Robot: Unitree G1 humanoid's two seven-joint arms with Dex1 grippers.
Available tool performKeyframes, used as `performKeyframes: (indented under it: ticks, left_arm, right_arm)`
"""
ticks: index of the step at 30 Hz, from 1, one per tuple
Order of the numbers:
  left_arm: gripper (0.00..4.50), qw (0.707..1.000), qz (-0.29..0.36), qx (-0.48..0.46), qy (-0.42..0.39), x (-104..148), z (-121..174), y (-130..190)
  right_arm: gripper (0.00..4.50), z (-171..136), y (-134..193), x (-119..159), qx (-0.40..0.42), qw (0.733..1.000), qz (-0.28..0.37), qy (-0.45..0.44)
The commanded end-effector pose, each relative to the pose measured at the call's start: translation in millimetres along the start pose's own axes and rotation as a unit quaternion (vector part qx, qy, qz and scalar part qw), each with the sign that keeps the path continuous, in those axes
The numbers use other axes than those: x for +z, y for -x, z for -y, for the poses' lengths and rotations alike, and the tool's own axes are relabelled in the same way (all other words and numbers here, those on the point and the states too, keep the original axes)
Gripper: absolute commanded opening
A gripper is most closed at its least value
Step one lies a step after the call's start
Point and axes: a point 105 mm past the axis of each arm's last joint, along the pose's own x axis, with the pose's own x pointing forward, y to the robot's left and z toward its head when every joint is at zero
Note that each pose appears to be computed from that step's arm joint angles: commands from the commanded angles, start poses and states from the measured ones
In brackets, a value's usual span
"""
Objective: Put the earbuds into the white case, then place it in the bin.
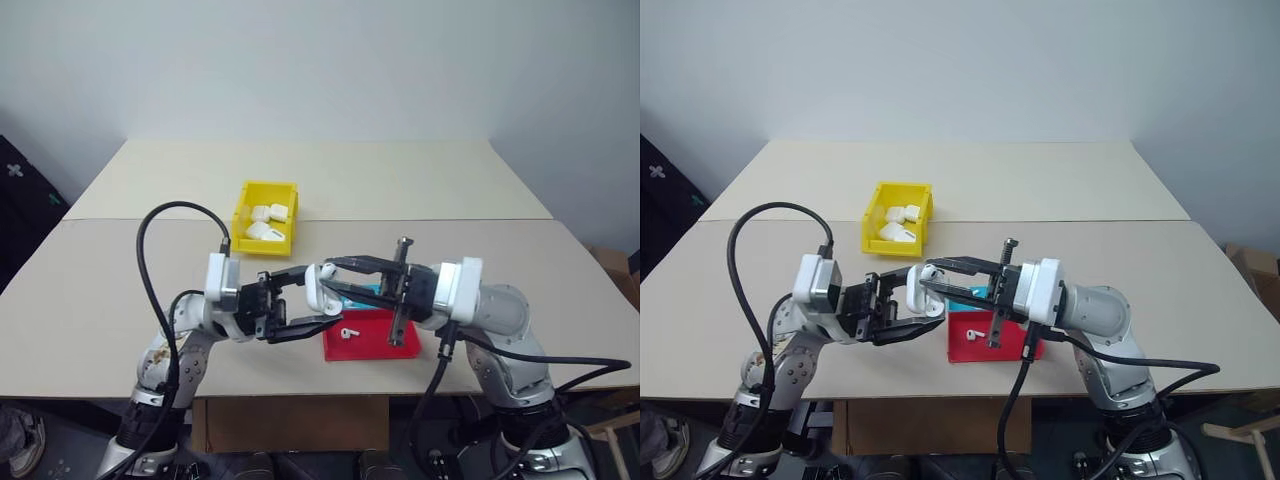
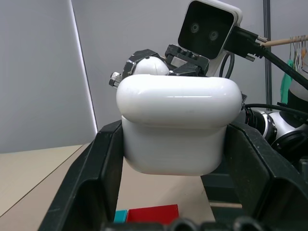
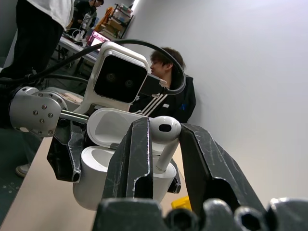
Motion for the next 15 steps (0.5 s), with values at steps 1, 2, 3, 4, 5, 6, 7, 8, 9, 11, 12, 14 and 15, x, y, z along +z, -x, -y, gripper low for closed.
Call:
performKeyframes:
  ticks: [1, 2, 3, 4, 5, 6, 7, 8, 9, 11, 12, 14, 15]
  left_arm:
    - [2.8, 0.999, 0.021, -0.022, -0.032, 13.1, 2.5, -8.0]
    - [2.8, 0.999, 0.02, -0.023, -0.032, 12.8, 2.5, -8.0]
    - [2.8, 0.999, 0.021, -0.023, -0.031, 12.6, 2.6, -8.1]
    - [2.8, 0.999, 0.022, -0.024, -0.031, 12.4, 2.8, -8.1]
    - [2.8, 0.999, 0.023, -0.025, -0.031, 12.3, 3.2, -8.2]
    - [2.8, 0.999, 0.023, -0.025, -0.031, 12.3, 3.2, -8.2]
    - [2.8, 0.999, 0.023, -0.026, -0.032, 12.2, 3.2, -8.3]
    - [2.8, 0.999, 0.024, -0.026, -0.032, 12.2, 3.3, -8.4]
    - [2.8, 0.999, 0.025, -0.026, -0.032, 12.3, 3.4, -8.4]
    - [2.8, 0.999, 0.026, -0.027, -0.033, 12.1, 3.2, -8.5]
    - [2.8, 0.999, 0.026, -0.027, -0.033, 11.9, 3.0, -8.4]
    - [2.8, 0.999, 0.027, -0.027, -0.033, 11.7, 2.9, -8.5]
    - [2.8, 0.999, 0.027, -0.027, -0.034, 11.6, 2.8, -8.4]
  right_arm:
    - [0.68, -3.1, -1.9, -1.6, 0.016, 1.0, -0.009, 0.013]
    - [0.68, -3.5, -2.0, -1.5, 0.019, 1.0, -0.009, 0.013]
    - [0.68, -3.9, -2.1, -1.1, 0.022, 1.0, -0.008, 0.014]
    - [0.68, -4.0, -2.2, -0.6, 0.023, 1.0, -0.007, 0.016]
    - [0.68, -4.0, -2.2, -0.2, 0.025, 1.0, -0.006, 0.014]
    - [0.68, -3.9, -2.3, -0.2, 0.026, 1.0, -0.006, 0.013]
    - [0.68, -3.8, -2.2, -0.3, 0.026, 1.0, -0.007, 0.014]
    - [0.68, -4.2, -1.8, -0.9, 0.031, 0.999, -0.009, 0.014]
    - [0.68, -5.3, -1.1, -1.4, 0.037, 0.999, -0.011, 0.013]
    - [0.68, -7.4, -0.3, -2.2, 0.051, 0.999, -0.014, 0.008]
    - [0.68, -8.4, 0.0, -2.5, 0.059, 0.998, -0.015, 0.003]
    - [1.02, -8.0, 0.6, -1.9, 0.059, 0.998, -0.014, 0.006]
    - [1.4, -6.9, 0.7, -2.0, 0.054, 0.998, -0.015, 0.012]
